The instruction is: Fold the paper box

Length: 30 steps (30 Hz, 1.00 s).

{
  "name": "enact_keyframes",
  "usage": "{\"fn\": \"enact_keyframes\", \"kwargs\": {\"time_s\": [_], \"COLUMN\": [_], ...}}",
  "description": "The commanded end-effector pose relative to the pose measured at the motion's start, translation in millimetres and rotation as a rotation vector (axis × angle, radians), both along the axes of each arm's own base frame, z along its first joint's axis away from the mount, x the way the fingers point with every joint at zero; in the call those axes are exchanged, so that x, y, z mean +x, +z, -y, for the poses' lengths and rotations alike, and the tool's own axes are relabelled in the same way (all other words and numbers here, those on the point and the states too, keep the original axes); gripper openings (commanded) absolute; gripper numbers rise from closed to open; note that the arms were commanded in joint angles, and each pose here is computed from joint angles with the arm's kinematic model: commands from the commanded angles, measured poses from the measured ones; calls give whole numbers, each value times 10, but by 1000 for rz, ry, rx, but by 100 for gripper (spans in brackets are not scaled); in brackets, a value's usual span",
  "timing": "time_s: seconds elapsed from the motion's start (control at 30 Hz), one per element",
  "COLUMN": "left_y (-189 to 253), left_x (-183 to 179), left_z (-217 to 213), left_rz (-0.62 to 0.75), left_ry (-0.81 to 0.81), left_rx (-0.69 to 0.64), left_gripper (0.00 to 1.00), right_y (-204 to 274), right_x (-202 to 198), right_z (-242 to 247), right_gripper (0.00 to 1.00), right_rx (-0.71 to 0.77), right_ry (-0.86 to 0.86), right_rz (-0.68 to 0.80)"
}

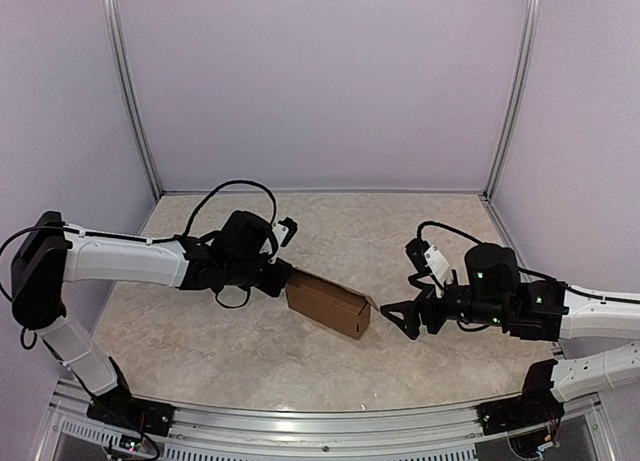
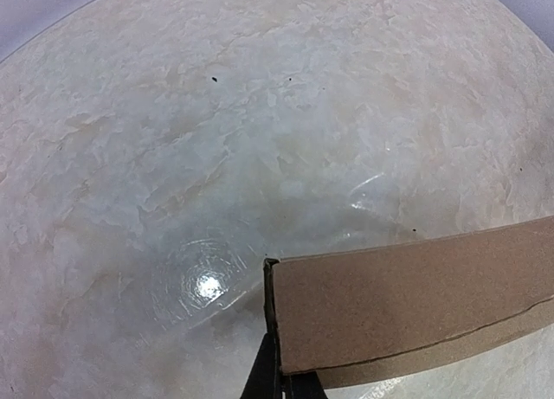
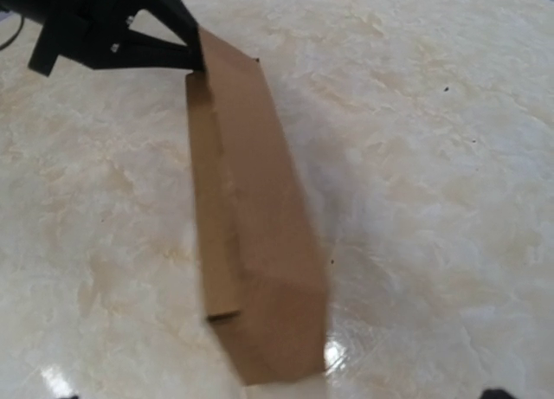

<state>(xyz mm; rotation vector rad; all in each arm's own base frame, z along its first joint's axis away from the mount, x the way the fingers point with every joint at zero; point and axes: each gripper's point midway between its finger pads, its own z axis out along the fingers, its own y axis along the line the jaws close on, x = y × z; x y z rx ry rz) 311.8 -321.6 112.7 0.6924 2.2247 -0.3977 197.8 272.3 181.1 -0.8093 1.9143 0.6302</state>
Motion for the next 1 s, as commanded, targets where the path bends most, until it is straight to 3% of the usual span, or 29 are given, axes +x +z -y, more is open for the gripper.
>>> {"fn": "enact_keyframes", "kwargs": {"time_s": [0.0, 0.43, 0.87, 0.97], "left_y": [61, 124, -45, -56], "left_x": [65, 15, -114, -127], "left_z": [44, -155, -306, -306], "left_rz": [18, 14, -93, -102], "left_ry": [25, 241, 348, 348], "left_rx": [-8, 62, 65, 63], "left_gripper": [0, 0, 0, 0], "right_y": [-8, -80, -288, -361], "right_x": [119, 282, 570, 606], "right_z": [68, -141, -424, -457], "right_gripper": [100, 97, 53, 48], "right_rx": [29, -82, -253, -268], "right_ry": [-99, -67, -61, -63], "right_rz": [-17, 15, 16, 15]}}
